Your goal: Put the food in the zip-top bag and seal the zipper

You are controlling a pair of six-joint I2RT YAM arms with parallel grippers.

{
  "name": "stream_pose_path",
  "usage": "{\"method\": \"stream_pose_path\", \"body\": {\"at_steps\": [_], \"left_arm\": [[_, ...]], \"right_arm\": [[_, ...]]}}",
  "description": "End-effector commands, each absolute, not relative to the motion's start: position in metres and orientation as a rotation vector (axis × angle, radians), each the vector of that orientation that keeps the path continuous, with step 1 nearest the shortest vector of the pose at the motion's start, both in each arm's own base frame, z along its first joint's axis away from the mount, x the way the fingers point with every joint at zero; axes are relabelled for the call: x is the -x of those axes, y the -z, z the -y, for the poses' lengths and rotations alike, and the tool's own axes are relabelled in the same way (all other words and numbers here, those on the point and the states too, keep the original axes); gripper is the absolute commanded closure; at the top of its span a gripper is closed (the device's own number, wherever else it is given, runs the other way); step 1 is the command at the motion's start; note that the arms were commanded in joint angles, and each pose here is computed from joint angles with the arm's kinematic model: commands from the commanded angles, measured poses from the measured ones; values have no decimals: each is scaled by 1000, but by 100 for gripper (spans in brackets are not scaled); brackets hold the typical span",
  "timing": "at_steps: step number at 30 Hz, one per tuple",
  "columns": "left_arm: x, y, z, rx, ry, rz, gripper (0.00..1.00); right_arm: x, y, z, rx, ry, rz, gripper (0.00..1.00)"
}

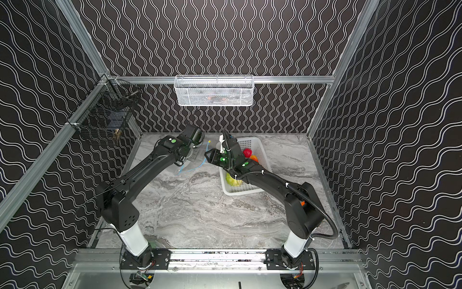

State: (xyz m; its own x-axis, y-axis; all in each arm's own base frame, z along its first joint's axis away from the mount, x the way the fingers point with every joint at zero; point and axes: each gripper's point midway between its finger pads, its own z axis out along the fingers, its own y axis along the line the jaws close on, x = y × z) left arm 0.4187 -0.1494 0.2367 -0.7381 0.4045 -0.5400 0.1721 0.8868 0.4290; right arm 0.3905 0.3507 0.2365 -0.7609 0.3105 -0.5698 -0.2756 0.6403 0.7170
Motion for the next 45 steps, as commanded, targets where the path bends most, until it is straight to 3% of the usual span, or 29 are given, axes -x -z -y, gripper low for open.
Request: {"method": "stream_pose_path", "body": {"at_steps": [1, 9, 13, 25, 39, 45], "left_arm": [[-416, -235, 151, -401, -435, -2419, 100], [-411, -233, 154, -432, -402, -2416, 100], [-410, -235, 155, -443, -386, -2414, 100], [-404, -238, 157, -464, -337, -2403, 100], [-400, -243, 147, -425, -261, -2409, 100], [-400, -245, 142, -401, -268, -2403, 100]], "right_arm": [[-395, -233, -330, -71, -1028, -2189, 47], [-425, -208, -283, -224, -834, -2280, 28], [-439, -190, -274, -275, -772, -2339, 2], [-469, -142, -266, -451, -573, -2516, 1], [-488, -121, -264, -528, -546, -2550, 1], [-496, -112, -263, -561, -576, -2546, 9]]}}
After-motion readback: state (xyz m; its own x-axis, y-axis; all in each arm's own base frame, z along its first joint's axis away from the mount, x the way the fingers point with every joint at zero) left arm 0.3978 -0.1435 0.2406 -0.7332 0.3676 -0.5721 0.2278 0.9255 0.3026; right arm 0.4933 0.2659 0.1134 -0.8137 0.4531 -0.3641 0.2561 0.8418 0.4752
